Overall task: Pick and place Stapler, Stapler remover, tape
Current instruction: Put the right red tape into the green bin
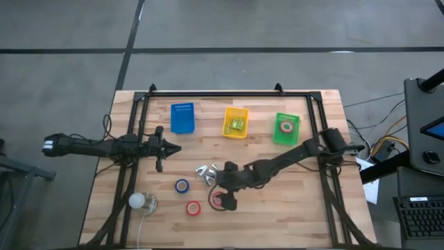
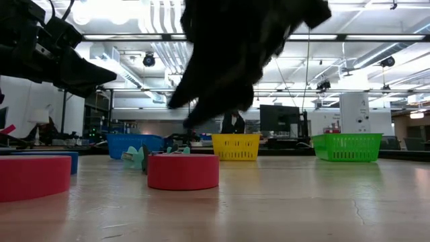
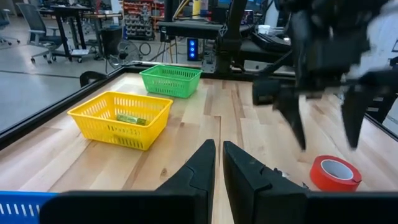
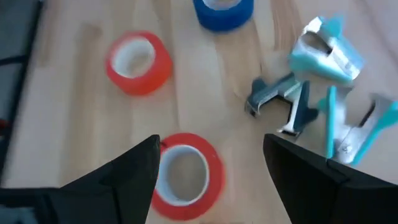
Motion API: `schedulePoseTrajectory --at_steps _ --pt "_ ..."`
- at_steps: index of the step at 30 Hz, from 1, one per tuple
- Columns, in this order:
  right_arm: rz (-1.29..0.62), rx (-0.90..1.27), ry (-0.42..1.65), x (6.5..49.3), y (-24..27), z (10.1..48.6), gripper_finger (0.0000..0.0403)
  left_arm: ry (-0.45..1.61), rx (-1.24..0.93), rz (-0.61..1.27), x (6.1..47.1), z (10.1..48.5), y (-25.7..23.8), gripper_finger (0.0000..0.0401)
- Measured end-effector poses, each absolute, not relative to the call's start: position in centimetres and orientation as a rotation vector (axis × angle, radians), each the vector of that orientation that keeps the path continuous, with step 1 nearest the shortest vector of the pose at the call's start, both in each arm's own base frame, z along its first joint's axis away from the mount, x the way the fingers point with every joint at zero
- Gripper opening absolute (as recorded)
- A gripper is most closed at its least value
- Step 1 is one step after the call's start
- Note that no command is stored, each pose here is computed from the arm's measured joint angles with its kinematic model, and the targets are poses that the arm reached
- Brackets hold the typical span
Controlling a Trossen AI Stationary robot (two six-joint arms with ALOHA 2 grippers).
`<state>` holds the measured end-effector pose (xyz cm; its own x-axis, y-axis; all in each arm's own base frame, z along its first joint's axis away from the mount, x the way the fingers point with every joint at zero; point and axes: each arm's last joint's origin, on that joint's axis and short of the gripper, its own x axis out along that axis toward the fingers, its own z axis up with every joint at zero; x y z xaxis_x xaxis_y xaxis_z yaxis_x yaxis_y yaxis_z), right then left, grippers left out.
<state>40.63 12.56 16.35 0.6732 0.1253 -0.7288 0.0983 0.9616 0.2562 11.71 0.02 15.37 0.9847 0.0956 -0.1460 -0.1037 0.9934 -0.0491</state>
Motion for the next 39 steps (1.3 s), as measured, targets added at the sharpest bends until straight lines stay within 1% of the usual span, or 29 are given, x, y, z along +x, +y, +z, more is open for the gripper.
schedulePoseTrajectory --at_steps 2,5,11,17,23,33,36,39 --pt "0.010 0.275 0.870 41.0 12.9 15.0 0.0274 0.144 -0.057 0.100 11.7 15.4 0.0 0.0035" --pt "0.011 0.268 0.898 41.6 13.2 14.2 0.0270 0.144 -0.056 0.100 11.7 15.4 0.0 0.0035" --pt "-0.008 0.242 0.977 41.5 13.4 13.7 0.0256 0.144 -0.056 0.101 11.7 15.4 0.0 0.0035" --pt "-0.014 0.236 0.994 41.2 13.4 13.4 0.0228 0.144 -0.057 0.100 11.7 15.4 0.0 0.0035" --pt "-0.022 0.230 1.004 41.1 13.3 13.3 0.0176 0.144 -0.056 0.101 11.7 15.4 0.0 0.0035" --pt "-0.039 0.182 1.044 40.7 12.9 13.9 0.0058 0.144 -0.056 0.100 11.7 15.4 0.0 0.0035" --pt "-0.089 0.150 1.073 40.2 12.3 14.6 0.0039 0.144 -0.056 0.101 11.7 15.4 0.0 0.0035" --pt "-0.136 0.120 1.082 39.6 11.8 15.6 0.0036 0.144 -0.056 0.100 11.7 15.4 0.0 0.0035"
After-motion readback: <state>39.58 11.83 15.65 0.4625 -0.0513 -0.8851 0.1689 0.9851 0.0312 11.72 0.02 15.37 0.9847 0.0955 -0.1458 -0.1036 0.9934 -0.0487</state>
